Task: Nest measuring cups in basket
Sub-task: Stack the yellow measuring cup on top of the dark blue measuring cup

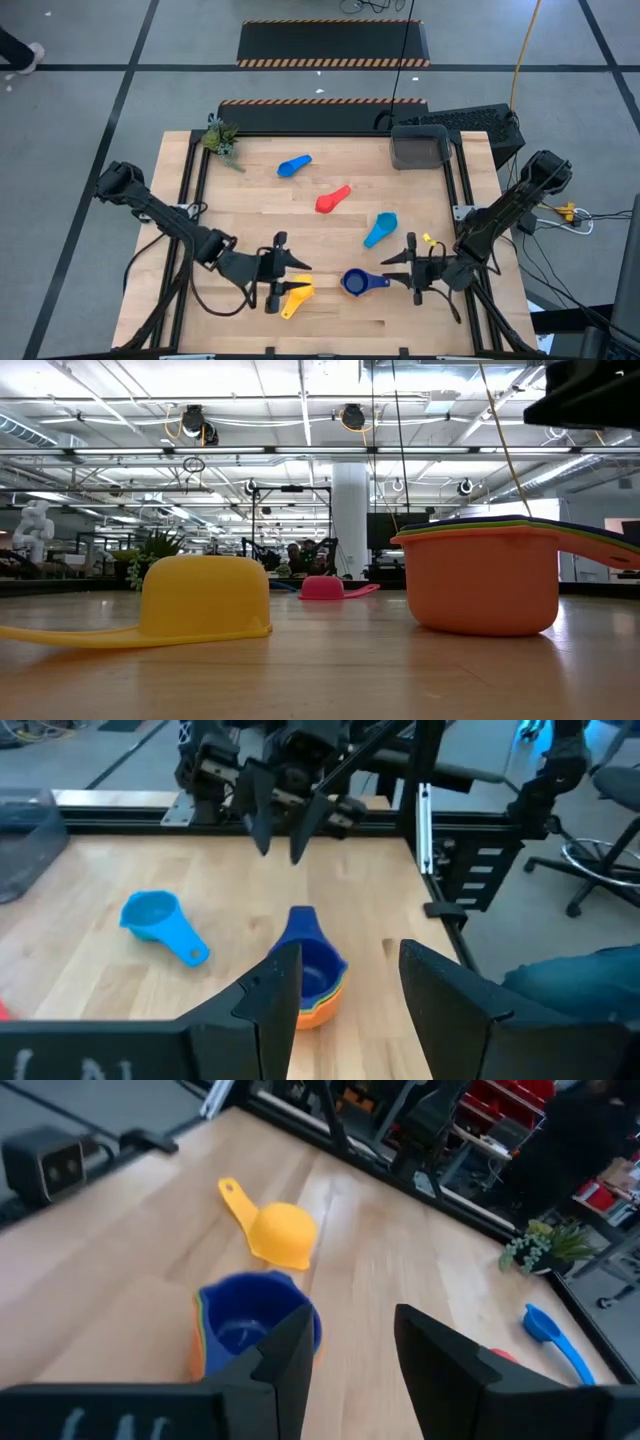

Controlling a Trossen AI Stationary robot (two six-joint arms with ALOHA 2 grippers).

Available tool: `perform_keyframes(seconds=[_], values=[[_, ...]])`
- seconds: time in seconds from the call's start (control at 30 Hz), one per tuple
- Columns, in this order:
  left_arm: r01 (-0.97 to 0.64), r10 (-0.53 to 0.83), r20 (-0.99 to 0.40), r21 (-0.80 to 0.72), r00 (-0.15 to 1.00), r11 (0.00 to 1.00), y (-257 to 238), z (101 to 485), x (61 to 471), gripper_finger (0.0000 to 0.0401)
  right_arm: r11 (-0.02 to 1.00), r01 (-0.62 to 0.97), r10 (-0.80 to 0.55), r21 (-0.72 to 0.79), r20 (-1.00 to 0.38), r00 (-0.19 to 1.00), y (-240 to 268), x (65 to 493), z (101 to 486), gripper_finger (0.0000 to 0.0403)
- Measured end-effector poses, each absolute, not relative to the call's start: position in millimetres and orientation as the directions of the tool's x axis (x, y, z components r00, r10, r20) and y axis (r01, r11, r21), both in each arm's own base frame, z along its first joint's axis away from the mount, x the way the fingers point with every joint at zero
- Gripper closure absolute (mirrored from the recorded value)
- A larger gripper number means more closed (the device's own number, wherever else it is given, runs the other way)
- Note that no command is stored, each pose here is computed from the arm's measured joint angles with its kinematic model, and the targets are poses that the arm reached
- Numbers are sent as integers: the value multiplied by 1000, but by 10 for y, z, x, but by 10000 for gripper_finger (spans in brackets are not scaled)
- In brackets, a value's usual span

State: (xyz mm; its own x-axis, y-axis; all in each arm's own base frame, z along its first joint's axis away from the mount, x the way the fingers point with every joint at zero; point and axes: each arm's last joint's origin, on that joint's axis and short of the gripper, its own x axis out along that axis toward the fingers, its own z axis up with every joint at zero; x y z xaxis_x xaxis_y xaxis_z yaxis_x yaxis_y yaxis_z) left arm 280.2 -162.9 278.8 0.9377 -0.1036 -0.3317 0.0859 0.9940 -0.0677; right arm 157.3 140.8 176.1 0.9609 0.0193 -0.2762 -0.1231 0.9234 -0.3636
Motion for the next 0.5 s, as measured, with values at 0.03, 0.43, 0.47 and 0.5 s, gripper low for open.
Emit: perform_keyframes(seconds=[0.03,0.43,0.47,0.5], values=[[84,-102,-334,-69,937,994,-1654,2784,2784,226,929,-121,23,-350,-271,962,1409,1565,1775,268],[136,-139,-446,-40,884,990,-2278,2218,2674,226,975,-93,38,-203,-260,965,1408,1547,1811,268],[141,-147,-446,-46,883,989,-2329,2161,2678,226,977,-92,39,-195,-260,965,1408,1547,1811,268],[154,-157,-450,-44,879,987,-2386,2095,2676,226,978,-89,39,-186,-260,965,1408,1547,1810,268]])
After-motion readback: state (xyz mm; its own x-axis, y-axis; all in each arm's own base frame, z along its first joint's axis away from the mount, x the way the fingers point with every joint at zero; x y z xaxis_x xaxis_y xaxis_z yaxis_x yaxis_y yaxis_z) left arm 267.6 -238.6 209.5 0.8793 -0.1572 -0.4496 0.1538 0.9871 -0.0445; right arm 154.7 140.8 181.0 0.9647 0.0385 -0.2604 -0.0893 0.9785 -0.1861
